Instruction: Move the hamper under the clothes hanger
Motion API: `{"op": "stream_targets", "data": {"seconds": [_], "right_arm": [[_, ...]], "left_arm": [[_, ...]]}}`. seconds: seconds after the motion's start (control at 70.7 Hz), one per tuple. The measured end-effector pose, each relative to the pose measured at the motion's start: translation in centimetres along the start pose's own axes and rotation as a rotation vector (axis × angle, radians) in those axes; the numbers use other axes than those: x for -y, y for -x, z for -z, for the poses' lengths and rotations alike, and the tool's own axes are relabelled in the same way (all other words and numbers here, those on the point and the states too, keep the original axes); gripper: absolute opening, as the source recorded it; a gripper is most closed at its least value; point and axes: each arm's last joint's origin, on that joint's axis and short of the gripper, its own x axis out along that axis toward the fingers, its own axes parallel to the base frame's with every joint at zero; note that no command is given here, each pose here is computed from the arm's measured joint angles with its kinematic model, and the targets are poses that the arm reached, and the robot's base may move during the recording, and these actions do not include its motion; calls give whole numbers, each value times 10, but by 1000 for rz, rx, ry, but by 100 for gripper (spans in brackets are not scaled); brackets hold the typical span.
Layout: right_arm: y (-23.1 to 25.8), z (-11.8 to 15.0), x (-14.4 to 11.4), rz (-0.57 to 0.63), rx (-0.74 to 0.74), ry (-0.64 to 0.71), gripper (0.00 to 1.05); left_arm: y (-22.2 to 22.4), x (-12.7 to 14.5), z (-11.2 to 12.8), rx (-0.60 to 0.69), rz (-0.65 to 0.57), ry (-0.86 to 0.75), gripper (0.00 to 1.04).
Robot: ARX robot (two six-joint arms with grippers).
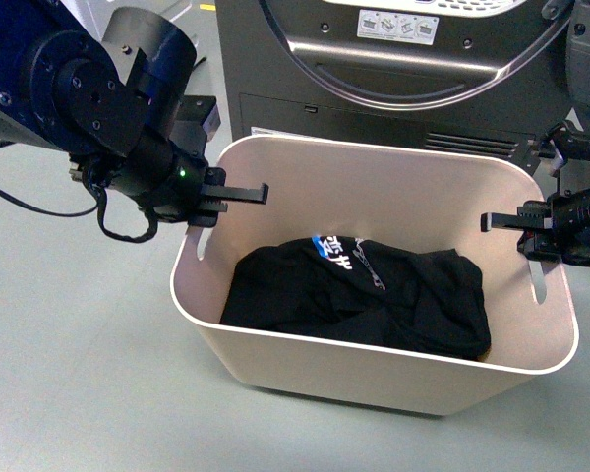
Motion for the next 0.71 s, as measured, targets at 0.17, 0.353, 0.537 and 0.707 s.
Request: {"op": "stream_targets", "data": {"seconds": [0.17,0.353,0.537,0.707], "right_arm": [[5,6,-4,-8,16,10,3],[5,7,-4,-8,11,11,3],[5,8,-4,-7,11,10,3],[5,8,-5,-10,11,13,3]], "left_arm": [[3,0,-2,13,-13,-10,4],[3,0,-1,9,-13,-11,4],[3,0,-1,8,-12,-11,4],[3,-1,0,5,-14,-10,4]]}}
